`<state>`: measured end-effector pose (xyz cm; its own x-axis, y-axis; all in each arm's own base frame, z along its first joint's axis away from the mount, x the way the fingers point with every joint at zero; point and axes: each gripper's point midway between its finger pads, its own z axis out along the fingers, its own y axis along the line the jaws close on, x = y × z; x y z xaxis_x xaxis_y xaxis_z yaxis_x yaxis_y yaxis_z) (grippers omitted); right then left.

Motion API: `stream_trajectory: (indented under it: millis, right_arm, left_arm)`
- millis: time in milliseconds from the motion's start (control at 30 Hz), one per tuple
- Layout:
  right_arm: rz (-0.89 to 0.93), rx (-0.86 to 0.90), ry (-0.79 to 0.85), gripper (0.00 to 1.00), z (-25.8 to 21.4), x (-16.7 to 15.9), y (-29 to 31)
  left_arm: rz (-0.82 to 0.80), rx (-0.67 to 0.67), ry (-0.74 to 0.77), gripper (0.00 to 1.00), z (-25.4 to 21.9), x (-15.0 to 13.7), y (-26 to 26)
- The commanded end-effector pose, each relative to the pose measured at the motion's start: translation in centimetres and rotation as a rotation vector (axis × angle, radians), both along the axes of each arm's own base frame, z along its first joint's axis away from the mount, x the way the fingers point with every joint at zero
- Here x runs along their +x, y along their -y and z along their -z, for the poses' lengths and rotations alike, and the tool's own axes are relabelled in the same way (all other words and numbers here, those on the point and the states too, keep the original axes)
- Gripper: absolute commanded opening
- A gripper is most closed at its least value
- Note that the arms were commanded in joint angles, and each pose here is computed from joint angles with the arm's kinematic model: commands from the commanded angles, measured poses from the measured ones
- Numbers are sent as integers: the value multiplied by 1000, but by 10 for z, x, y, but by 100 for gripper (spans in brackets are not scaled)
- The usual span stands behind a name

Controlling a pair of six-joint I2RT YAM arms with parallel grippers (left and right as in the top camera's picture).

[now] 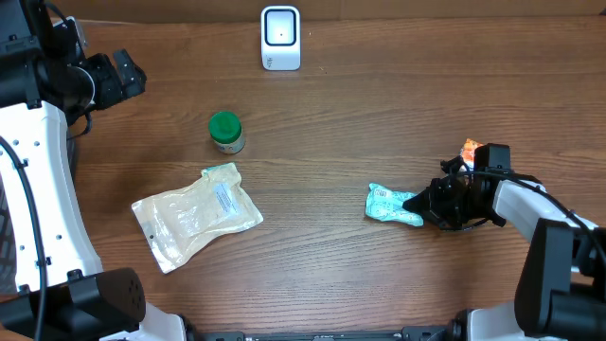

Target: Scan the item barcode

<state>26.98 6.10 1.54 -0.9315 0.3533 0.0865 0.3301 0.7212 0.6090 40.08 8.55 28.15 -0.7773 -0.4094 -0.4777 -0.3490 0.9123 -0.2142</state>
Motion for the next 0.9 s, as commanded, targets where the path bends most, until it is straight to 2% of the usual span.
stream_trajectory:
  millis: [0, 333, 633, 867]
  right_arm:
    - [-68, 27, 155, 4, -46, 22, -13]
    - [-162, 127, 299, 4, -124, 28, -44]
    - [-169, 51, 400, 4, -216, 25, -42]
    - [-206, 35, 432, 4, -260, 15, -59]
  left_arm:
    - [-6, -12, 10, 100, -3, 1, 2]
    - [-5, -12, 10, 100, -3, 1, 2]
    - [-6, -12, 10, 100, -3, 1, 2]
    - [-5, -12, 10, 100, -3, 1, 2]
